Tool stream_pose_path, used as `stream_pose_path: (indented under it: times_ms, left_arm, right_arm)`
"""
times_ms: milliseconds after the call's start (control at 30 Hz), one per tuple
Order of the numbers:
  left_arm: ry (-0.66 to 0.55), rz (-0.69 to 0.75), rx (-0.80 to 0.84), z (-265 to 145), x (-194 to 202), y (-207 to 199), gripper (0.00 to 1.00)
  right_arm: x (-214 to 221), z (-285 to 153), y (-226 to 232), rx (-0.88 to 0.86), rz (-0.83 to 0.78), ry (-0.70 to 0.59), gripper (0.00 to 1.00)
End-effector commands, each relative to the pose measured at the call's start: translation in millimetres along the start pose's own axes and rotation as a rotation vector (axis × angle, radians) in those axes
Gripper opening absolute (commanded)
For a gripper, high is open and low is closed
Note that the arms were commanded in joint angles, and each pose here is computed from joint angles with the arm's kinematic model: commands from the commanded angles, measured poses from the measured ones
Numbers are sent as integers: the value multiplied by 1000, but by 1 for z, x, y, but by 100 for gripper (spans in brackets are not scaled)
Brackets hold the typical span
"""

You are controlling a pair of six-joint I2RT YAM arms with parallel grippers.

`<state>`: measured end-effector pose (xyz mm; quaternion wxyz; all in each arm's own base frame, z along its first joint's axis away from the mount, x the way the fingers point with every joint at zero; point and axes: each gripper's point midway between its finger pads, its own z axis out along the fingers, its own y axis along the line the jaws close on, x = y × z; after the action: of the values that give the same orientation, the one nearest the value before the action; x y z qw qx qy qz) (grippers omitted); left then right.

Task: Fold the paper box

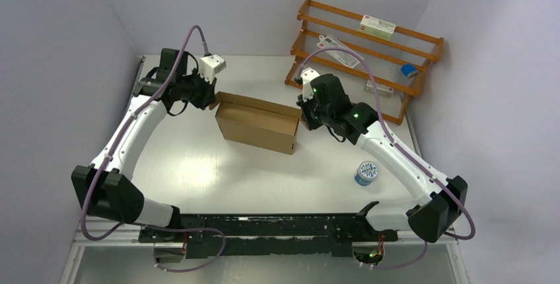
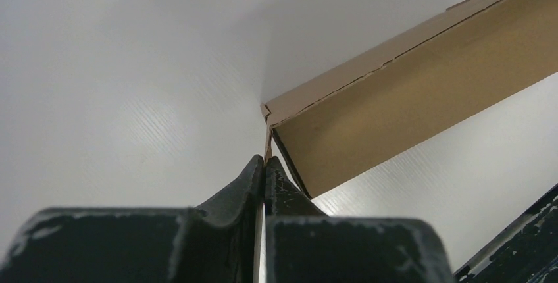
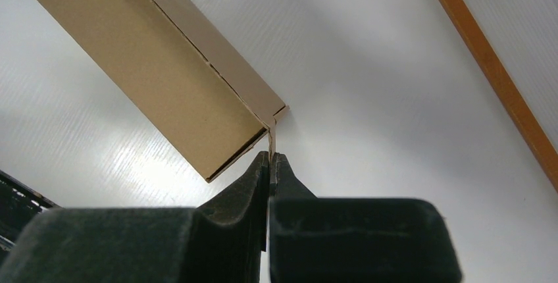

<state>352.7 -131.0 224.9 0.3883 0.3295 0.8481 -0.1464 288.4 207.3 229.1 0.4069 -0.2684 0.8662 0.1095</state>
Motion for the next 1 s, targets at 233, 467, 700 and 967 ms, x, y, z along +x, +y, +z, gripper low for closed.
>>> stream_pose_path:
  times_ms: [233, 467, 700, 967]
  left_arm:
    - [13, -186, 5, -12, 6, -16, 5]
    - [40, -364, 22, -12, 17, -32, 5]
    - [32, -489, 20, -13, 20, -55, 5]
    - [83, -526, -107, -12, 34, -56, 5]
  right_arm:
    - [-15, -2, 1, 0, 50, -38, 0]
    - [-18, 4, -5, 69, 176, 4, 0]
    - [-20, 6, 14, 11, 311, 39, 0]
    - [-13, 14, 33, 15, 417, 71, 0]
